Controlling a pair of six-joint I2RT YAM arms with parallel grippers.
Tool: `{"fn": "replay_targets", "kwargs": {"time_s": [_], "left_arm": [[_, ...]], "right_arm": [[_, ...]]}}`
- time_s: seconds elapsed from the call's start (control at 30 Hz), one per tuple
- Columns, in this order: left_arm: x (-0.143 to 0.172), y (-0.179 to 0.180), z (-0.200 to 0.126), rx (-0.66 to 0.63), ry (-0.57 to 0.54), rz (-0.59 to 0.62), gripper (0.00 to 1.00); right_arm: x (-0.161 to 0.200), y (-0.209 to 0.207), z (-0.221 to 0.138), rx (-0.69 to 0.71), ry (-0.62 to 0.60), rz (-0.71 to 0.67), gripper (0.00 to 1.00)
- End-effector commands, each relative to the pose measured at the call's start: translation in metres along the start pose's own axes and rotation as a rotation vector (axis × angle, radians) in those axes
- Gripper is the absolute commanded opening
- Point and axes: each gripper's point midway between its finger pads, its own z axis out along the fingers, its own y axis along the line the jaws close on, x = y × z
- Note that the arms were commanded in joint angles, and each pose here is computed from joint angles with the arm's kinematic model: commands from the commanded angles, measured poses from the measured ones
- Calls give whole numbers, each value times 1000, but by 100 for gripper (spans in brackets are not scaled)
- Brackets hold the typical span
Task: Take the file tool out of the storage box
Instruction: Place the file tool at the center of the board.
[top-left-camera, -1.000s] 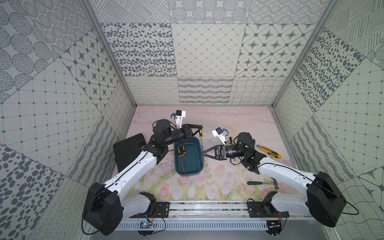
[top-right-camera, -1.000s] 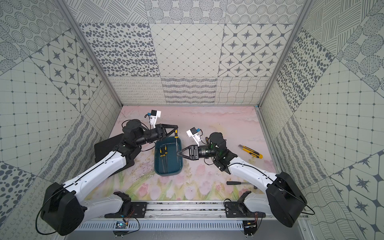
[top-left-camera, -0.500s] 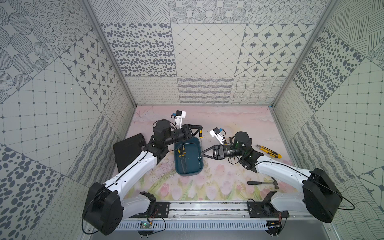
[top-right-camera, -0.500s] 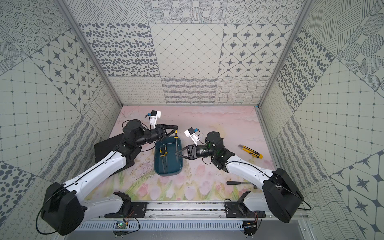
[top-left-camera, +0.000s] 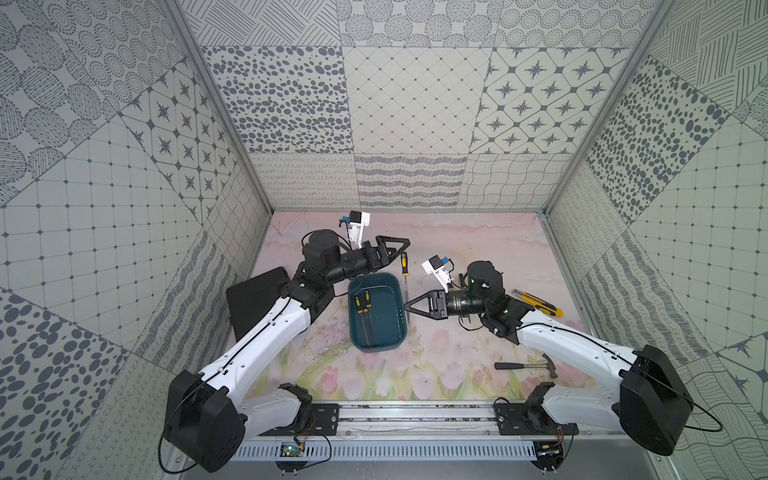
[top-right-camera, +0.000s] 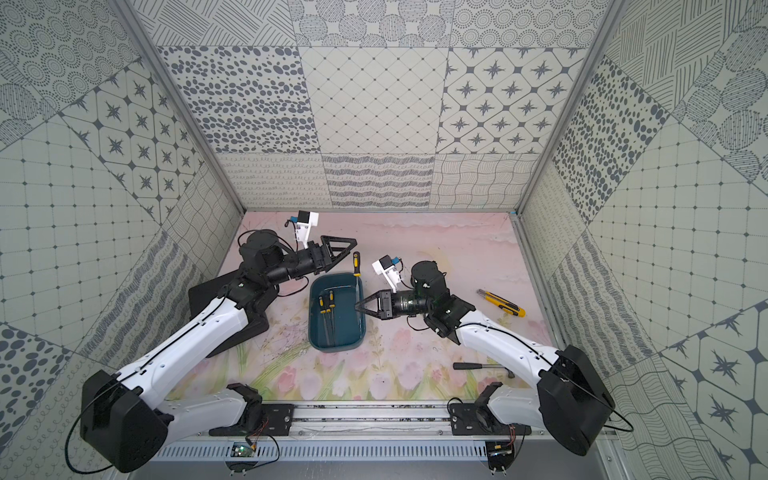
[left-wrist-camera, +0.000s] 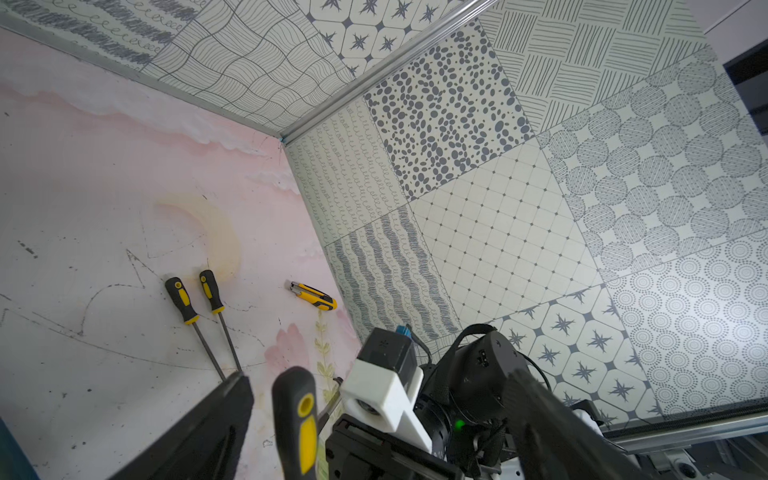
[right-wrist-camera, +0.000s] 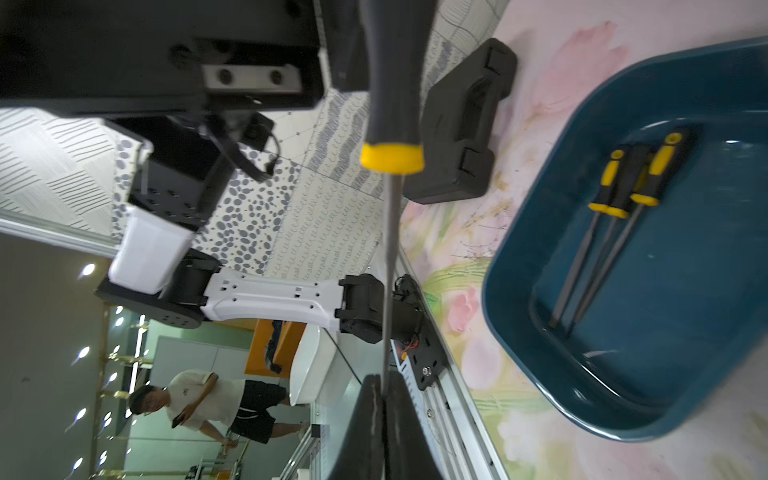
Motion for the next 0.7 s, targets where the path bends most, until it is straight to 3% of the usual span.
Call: {"fn": "replay_targets", "kwargs": {"time_s": [0.0, 0.27, 0.43, 0.67], "left_arm": [[2, 20, -11, -199, 55, 63, 99], [36, 95, -38, -621, 202, 58, 99], [60, 133, -43, -748, 265, 21, 99], [84, 162, -44, -898, 355, 45, 99]], "right_arm": [[-3, -41, -14, 284, -28, -14, 0], [4, -141, -62, 893, 13, 15, 0], [13, -181, -68, 1059, 112, 38, 0], [15, -215, -70, 1149, 168, 66, 0]]}}
